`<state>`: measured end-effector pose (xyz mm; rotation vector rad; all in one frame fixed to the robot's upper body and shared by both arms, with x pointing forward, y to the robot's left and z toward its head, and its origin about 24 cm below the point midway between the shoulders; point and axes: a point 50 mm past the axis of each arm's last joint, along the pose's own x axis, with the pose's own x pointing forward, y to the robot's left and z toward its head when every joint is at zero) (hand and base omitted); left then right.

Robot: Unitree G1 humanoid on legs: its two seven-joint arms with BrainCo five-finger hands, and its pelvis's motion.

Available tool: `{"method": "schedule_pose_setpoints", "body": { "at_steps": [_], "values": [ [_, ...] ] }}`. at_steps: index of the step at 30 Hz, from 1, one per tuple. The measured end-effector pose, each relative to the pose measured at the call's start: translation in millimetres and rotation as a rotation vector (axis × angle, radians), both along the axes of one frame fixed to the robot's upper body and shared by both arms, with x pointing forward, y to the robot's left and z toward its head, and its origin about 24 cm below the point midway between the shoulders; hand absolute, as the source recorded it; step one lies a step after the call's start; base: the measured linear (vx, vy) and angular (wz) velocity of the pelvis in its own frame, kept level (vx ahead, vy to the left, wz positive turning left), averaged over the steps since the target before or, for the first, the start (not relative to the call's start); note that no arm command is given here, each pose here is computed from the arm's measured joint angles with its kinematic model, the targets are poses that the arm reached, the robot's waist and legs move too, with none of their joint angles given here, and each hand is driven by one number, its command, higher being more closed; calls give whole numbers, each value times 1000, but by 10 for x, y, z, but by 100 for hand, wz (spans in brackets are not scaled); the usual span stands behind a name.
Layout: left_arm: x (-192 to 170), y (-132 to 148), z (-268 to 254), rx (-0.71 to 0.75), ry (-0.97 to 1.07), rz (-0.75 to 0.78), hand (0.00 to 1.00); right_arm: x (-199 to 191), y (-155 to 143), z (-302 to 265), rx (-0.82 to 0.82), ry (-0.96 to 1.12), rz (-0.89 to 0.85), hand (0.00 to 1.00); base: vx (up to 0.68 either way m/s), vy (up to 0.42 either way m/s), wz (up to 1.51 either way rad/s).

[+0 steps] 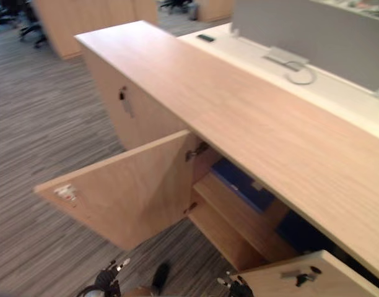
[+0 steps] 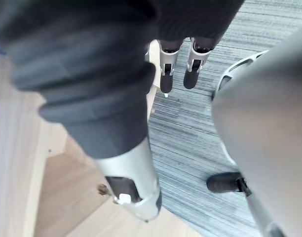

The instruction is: Walk over to the cabinet, pick up the folder, carry it to the office cabinet, place the folder inside the office cabinet, then close the office cabinet door

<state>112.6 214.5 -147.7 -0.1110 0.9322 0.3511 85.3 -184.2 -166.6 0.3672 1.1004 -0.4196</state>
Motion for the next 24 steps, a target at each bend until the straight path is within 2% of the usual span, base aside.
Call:
{"method": "schedule_pose_setpoints", "body": {
  "at_steps": [4,8,10,11,14,16,20,24],
  "values": [
    [-140,-23,-43,-23,31,1,0,-29,-211,7,-27,14,-58,0,30,195,19],
    [-249,187,-38,-12,47,65,0,-309,-375,-24,-26,79,-217,0,21,139,35],
    [-344,237,-55,-1,78,75,0,-380,-482,-8,-54,89,-221,0,120,311,-1],
    [-374,238,-65,-2,89,80,0,-461,-647,24,-91,101,-244,0,125,456,12],
    [-300,284,-39,9,69,83,0,-477,-663,20,-77,105,-283,0,10,378,66],
    [-320,346,-29,10,65,137,0,-377,-667,34,-69,67,-296,0,-38,205,16],
    [-319,455,2,37,63,146,0,-279,-573,20,-34,40,-302,0,-101,116,-43],
    [-17,668,146,90,-16,164,0,-476,-526,-13,-20,84,-327,0,-71,-87,-26]
  ]
}}
